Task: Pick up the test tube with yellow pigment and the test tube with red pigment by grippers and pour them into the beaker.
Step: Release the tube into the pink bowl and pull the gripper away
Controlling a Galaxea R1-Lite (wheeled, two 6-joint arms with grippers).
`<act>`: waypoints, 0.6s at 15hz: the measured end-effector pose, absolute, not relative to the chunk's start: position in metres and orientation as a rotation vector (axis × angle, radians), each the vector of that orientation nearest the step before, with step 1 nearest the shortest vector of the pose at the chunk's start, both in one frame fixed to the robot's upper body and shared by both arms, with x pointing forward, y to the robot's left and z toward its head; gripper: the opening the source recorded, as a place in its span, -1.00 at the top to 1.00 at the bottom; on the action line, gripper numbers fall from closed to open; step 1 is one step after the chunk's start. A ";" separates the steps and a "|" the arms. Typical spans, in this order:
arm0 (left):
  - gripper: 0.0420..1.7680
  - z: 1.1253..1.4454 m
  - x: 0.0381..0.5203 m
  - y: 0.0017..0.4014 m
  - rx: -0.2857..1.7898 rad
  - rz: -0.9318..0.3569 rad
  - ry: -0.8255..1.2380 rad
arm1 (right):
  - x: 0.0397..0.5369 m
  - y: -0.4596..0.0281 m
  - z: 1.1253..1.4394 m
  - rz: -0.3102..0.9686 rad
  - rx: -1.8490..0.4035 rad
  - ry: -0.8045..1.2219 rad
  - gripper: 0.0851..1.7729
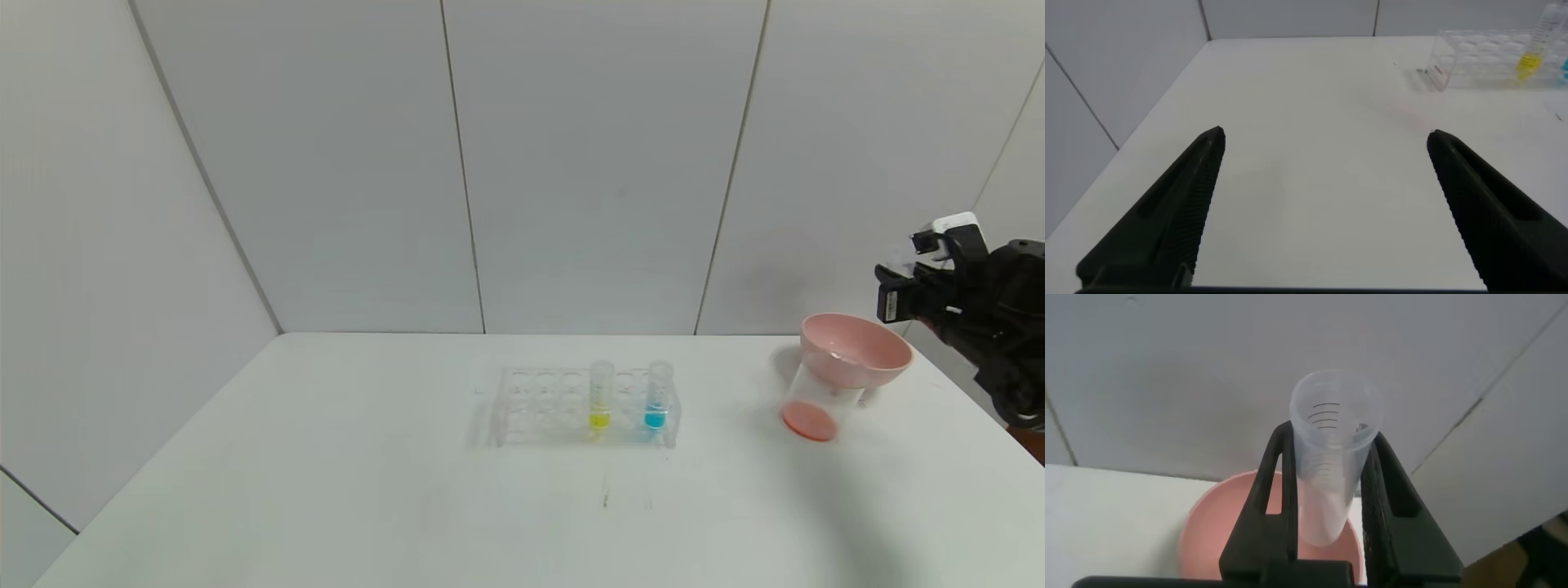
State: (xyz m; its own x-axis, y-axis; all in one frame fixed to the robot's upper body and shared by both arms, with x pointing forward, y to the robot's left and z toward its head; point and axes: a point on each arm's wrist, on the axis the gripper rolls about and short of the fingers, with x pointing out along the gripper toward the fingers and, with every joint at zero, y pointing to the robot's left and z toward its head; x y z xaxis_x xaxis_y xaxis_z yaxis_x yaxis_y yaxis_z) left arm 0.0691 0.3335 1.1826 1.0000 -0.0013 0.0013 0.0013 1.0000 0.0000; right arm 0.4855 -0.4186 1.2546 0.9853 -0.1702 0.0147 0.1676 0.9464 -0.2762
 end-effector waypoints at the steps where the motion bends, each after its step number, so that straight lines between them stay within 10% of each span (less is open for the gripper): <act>1: -1.00 1.183 0.069 0.333 0.000 -0.002 -0.001 | 0.491 -0.421 1.248 -0.193 -0.224 0.019 0.50; 6: -1.00 1.183 0.069 0.333 0.000 -0.002 -0.001 | 0.501 -0.426 1.217 -0.207 -0.126 0.081 0.45; 9: -1.00 1.183 0.069 0.333 0.000 -0.002 -0.001 | 0.502 -0.426 1.208 -0.207 -0.123 0.103 0.01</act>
State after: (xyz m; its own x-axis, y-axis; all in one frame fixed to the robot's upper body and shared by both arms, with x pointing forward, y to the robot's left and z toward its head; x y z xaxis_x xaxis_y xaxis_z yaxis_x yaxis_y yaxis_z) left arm 0.0691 0.3335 1.1826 1.0000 -0.0017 0.0013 0.0017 1.0000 0.0000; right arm 0.5025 -0.4265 1.2085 0.9735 -0.2107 -0.0888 0.1981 0.9712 -0.1324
